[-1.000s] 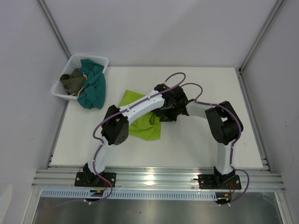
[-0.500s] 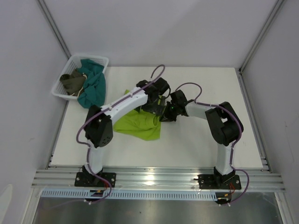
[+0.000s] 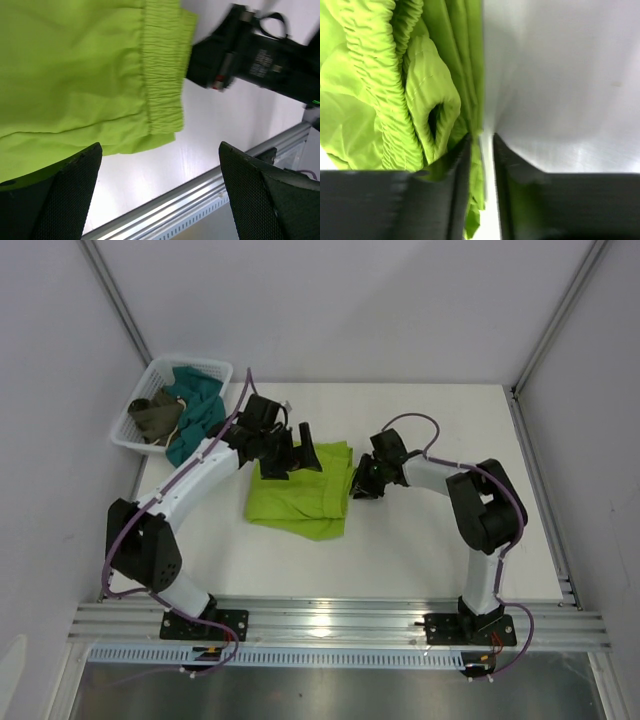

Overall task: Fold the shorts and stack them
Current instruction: Fold the shorts, then neatly place the folded shorts to the corner

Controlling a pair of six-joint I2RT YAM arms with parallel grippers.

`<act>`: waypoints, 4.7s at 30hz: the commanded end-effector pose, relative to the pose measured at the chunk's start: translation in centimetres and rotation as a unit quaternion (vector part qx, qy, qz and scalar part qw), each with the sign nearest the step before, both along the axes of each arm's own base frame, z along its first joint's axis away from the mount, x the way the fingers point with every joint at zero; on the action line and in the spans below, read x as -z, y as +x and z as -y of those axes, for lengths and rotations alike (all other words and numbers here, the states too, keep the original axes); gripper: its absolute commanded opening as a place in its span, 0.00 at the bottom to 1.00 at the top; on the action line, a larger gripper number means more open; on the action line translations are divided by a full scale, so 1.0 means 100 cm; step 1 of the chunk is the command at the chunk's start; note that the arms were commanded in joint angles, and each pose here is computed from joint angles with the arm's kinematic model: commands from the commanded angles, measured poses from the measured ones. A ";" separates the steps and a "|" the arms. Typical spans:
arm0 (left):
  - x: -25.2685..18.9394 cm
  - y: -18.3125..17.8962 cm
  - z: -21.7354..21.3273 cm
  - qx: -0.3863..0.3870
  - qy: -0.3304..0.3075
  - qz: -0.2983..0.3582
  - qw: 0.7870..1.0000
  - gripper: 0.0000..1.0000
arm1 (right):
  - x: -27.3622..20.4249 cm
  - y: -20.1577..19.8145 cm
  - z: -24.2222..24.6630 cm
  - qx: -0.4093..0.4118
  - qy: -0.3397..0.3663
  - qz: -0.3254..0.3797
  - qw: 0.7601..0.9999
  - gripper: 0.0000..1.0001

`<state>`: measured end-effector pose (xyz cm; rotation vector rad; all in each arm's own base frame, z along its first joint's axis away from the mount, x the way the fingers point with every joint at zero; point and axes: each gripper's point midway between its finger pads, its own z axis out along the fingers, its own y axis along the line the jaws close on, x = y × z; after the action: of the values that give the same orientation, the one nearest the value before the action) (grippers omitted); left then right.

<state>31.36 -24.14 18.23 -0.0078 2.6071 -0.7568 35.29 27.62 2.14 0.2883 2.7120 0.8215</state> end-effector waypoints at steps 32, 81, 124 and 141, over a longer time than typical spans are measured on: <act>0.035 0.015 -0.045 -0.060 -0.240 -0.004 0.969 0.99 | -0.124 -0.043 -0.112 -0.193 0.315 0.031 0.929 0.28; 0.030 -0.007 -0.150 -0.198 0.008 -0.031 0.980 0.99 | -0.110 -0.008 -0.080 -0.185 -0.002 0.126 0.975 0.64; 0.010 -0.056 -0.160 -0.188 0.018 -0.001 0.982 0.99 | 0.035 0.079 0.140 -0.035 -0.320 0.029 0.946 0.68; 0.016 -0.066 -0.160 -0.185 0.023 -0.016 0.982 0.99 | 0.043 0.115 0.228 0.347 -0.218 -0.075 0.909 0.65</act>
<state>25.39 -8.42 16.25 -0.5029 2.5565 -0.5656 49.61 5.86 2.78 0.8860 2.4823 0.1156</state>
